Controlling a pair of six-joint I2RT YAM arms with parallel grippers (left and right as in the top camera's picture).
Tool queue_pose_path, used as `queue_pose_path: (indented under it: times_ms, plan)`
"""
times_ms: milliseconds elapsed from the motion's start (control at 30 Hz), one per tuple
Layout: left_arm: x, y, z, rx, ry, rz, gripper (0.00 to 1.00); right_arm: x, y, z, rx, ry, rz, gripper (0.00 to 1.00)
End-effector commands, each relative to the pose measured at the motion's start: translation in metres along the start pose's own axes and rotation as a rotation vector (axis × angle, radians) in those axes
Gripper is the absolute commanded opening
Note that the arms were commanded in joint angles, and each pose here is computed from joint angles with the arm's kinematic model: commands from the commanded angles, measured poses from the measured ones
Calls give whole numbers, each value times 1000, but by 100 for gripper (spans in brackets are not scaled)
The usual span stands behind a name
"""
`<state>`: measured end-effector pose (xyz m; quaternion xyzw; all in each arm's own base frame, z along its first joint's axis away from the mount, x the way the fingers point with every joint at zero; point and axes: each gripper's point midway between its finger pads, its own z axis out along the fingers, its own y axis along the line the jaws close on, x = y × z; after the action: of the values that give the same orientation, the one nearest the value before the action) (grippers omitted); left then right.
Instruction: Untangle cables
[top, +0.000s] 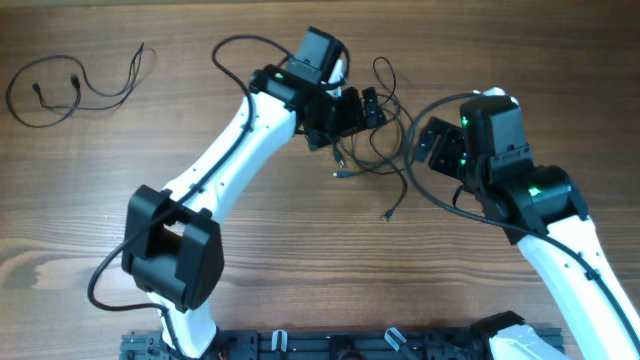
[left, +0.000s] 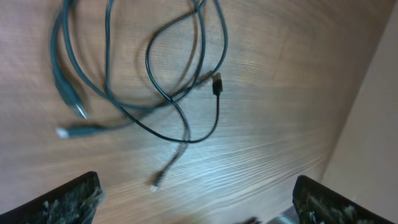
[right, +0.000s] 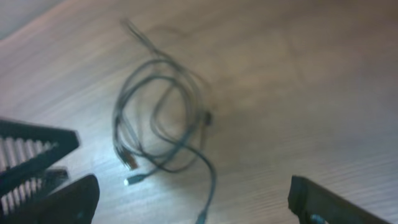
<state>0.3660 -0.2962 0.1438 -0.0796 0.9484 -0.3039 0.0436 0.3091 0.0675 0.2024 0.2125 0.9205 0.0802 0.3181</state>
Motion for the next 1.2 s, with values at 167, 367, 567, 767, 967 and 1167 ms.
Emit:
queue_pose_path:
  times_ms: [167,367,567,767,967,1167]
  plan:
    - [25,3,42,-140,-114,-726,100,3,-104,-44,327,-131,652,100]
    - [56,-6,90,-179,-98,-786,100,18,-102,-43,327,-50,651,100]
    - [50,13,112,-242,-202,-770,91,27,-103,-44,341,-5,643,100]
    - [52,12,127,-246,-267,-746,76,32,-107,-45,360,10,637,100]
    - [39,35,134,-328,-296,-552,4,43,-114,-50,407,45,625,100]
    - [-35,-37,-26,-122,-446,26,4,38,-103,-34,380,65,636,100]
